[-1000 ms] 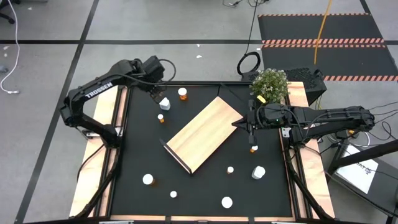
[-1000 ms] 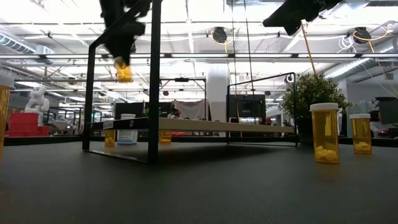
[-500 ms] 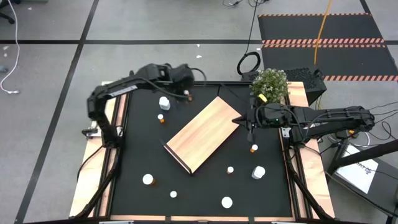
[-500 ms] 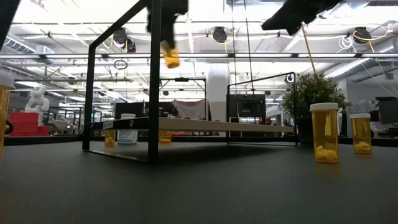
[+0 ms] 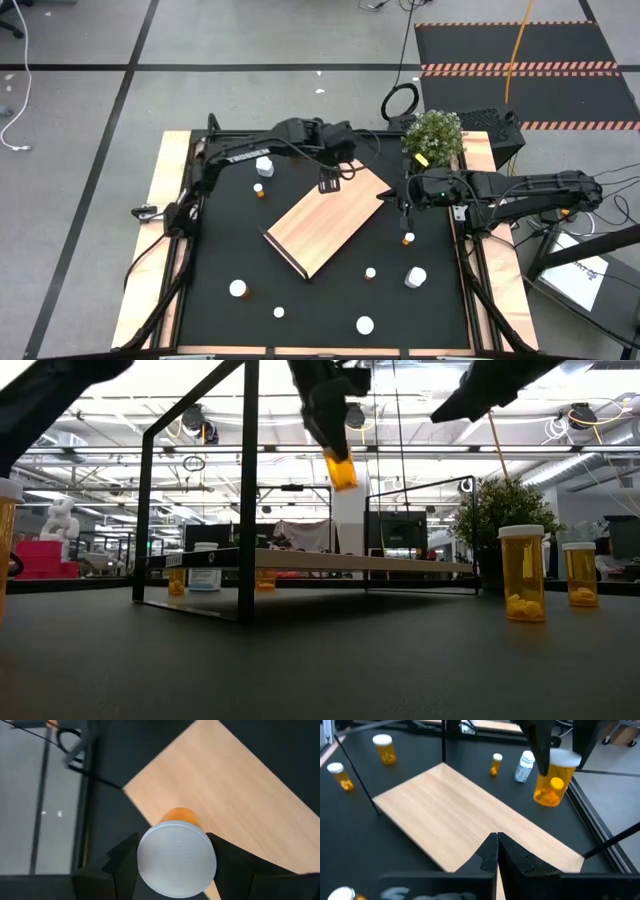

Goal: Pick and place medicine bottles onto shelf by color
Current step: Put the large orange pill bottle on the shelf

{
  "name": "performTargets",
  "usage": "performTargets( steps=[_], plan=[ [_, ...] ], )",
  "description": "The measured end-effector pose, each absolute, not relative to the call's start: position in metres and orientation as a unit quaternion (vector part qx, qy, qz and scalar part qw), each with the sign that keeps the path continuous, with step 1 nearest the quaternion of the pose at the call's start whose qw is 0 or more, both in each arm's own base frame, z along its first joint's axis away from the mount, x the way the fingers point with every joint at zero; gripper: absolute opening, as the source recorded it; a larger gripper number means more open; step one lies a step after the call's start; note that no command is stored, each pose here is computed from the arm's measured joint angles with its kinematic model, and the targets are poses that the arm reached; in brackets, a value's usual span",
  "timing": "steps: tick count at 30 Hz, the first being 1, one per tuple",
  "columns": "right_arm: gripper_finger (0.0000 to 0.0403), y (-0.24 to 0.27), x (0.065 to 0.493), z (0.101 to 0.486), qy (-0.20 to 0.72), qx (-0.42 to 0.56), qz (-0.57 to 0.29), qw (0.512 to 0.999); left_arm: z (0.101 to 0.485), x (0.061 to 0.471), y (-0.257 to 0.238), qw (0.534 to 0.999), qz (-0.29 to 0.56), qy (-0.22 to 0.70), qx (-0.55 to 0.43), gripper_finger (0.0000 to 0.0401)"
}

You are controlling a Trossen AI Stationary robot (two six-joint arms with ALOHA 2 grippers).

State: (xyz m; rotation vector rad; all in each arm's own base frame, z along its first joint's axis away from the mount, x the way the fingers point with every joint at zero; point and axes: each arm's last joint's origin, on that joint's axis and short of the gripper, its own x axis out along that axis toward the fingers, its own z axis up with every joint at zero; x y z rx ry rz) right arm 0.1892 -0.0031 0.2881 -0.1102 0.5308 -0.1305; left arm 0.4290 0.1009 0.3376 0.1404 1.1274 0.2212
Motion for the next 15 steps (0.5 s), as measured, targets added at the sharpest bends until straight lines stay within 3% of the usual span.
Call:
performTargets(
  steps=[15],
  plan=[
    [0.0, -0.003, 0.168, 0.294, 0.267, -0.059, -0.063, 0.96, 0.282, 0.458, 0.145, 0.839, 0.073, 0.536, 0.057, 0.0209]
  ],
)
